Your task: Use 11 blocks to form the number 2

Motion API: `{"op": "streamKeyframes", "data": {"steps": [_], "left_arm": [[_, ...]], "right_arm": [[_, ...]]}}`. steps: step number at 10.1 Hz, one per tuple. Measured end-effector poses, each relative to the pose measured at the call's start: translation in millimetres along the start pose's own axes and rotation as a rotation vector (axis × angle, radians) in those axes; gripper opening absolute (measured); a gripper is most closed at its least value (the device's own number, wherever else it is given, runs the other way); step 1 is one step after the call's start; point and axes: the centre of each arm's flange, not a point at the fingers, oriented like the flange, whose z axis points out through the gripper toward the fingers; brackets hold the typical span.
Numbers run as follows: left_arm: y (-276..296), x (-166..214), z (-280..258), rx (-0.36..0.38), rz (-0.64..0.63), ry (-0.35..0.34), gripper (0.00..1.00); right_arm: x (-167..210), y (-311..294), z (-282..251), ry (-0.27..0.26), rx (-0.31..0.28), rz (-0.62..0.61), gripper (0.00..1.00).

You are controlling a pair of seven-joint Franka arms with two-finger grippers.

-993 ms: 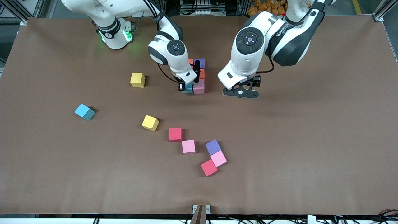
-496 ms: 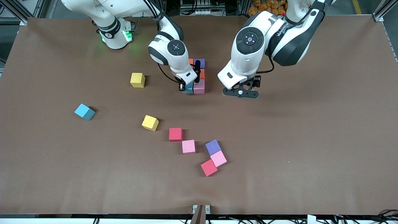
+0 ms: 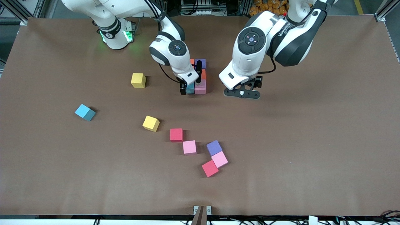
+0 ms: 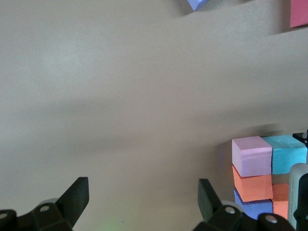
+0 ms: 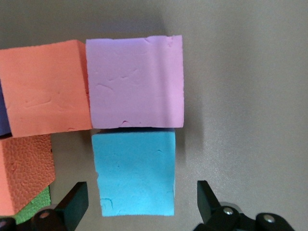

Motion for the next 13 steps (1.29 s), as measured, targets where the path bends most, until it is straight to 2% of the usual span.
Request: {"op": "streamKeyframes", "data": {"steps": [3,6,8,13], "left_arm": [[-2.5,1.3,-0.1,-0.006,-0.007,-0.004,1.00],[-15.1,10.4,2.7,-0.032,-0.038,-0.020,1.00],[-12.9,32.0,15.7,-0.061,-0.039,-0.011,1.00],[16.8,100.0,73.4,-0.213,0.012,0.146,1.00]], "right_arm": [[2.6,3.8,-5.1,0.009,-0.007,0.005,1.00],[-7.2,17.9,-32.2,0.005,0.037,0.106,1.00],[-33.7,53.3,-63.1,-0.019,0.040,0.184,1.00],[-147.0,154.2,-67.8,-0.035,0.021,0.248,1.00]]}}
